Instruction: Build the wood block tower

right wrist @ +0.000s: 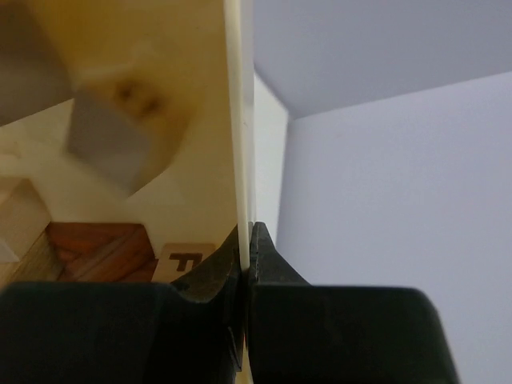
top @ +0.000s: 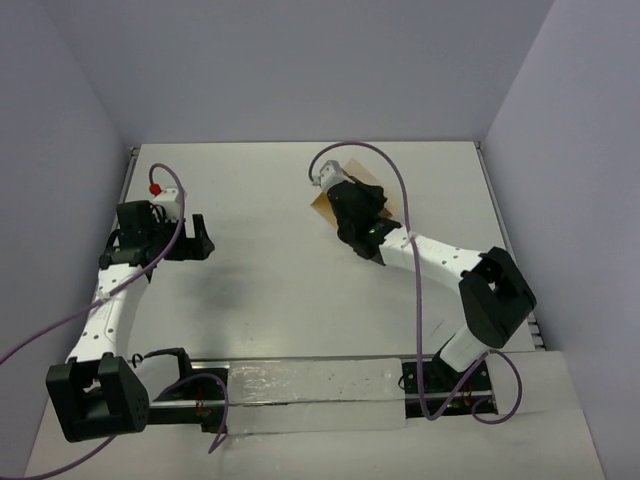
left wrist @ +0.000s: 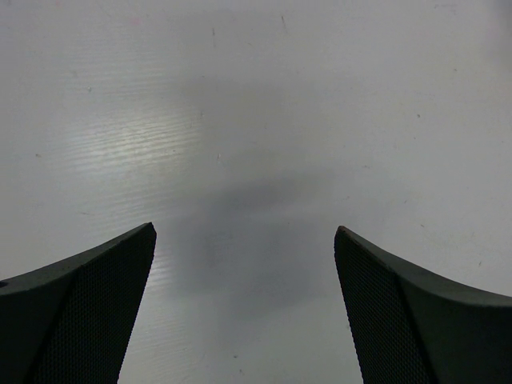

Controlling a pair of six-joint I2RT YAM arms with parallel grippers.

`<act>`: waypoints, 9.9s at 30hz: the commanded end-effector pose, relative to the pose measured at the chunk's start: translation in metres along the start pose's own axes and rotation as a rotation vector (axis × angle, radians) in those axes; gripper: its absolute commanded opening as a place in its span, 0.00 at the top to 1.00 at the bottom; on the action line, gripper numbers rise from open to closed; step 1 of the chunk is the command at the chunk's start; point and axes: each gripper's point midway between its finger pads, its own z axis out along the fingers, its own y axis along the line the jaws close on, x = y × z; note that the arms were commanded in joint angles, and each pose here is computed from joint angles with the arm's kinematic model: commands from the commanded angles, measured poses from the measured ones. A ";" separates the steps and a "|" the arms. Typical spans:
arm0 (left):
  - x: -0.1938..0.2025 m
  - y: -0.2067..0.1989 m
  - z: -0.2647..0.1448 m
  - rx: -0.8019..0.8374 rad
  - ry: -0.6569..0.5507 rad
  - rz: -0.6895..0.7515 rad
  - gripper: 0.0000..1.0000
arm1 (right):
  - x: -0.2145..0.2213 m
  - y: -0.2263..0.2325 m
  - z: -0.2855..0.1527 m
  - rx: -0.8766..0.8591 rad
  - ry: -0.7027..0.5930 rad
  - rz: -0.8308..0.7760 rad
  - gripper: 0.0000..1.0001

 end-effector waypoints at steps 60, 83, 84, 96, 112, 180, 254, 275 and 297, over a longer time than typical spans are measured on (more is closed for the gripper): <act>-0.022 0.013 -0.029 0.058 -0.098 -0.028 0.01 | -0.090 -0.002 -0.079 0.498 -0.333 -0.148 1.00; -0.023 0.012 -0.029 0.065 -0.103 -0.022 0.01 | -0.091 -0.011 -0.096 0.483 -0.362 -0.081 1.00; -0.023 0.011 -0.030 0.068 -0.099 -0.020 0.01 | -0.092 -0.018 -0.092 0.501 -0.361 -0.077 1.00; -0.024 0.009 -0.031 0.077 -0.107 -0.012 0.01 | -0.095 -0.030 -0.102 0.487 -0.381 -0.039 1.00; -0.024 0.006 -0.033 0.090 -0.111 -0.004 0.01 | -0.044 -0.042 -0.048 0.314 -0.096 0.080 1.00; -0.015 0.003 -0.025 0.137 -0.068 -0.009 0.01 | 0.309 -0.114 0.190 -0.496 0.611 0.731 0.98; -0.016 -0.010 -0.032 0.196 -0.090 0.042 0.01 | -0.023 0.155 -0.015 -1.022 -0.024 -0.240 0.19; -0.014 -0.007 -0.028 0.195 -0.073 0.028 0.01 | -0.032 0.213 -0.015 -1.151 -0.067 -0.366 0.37; -0.013 -0.005 -0.025 0.194 -0.058 0.015 0.01 | 0.004 0.254 -0.036 -1.267 -0.008 -0.488 0.59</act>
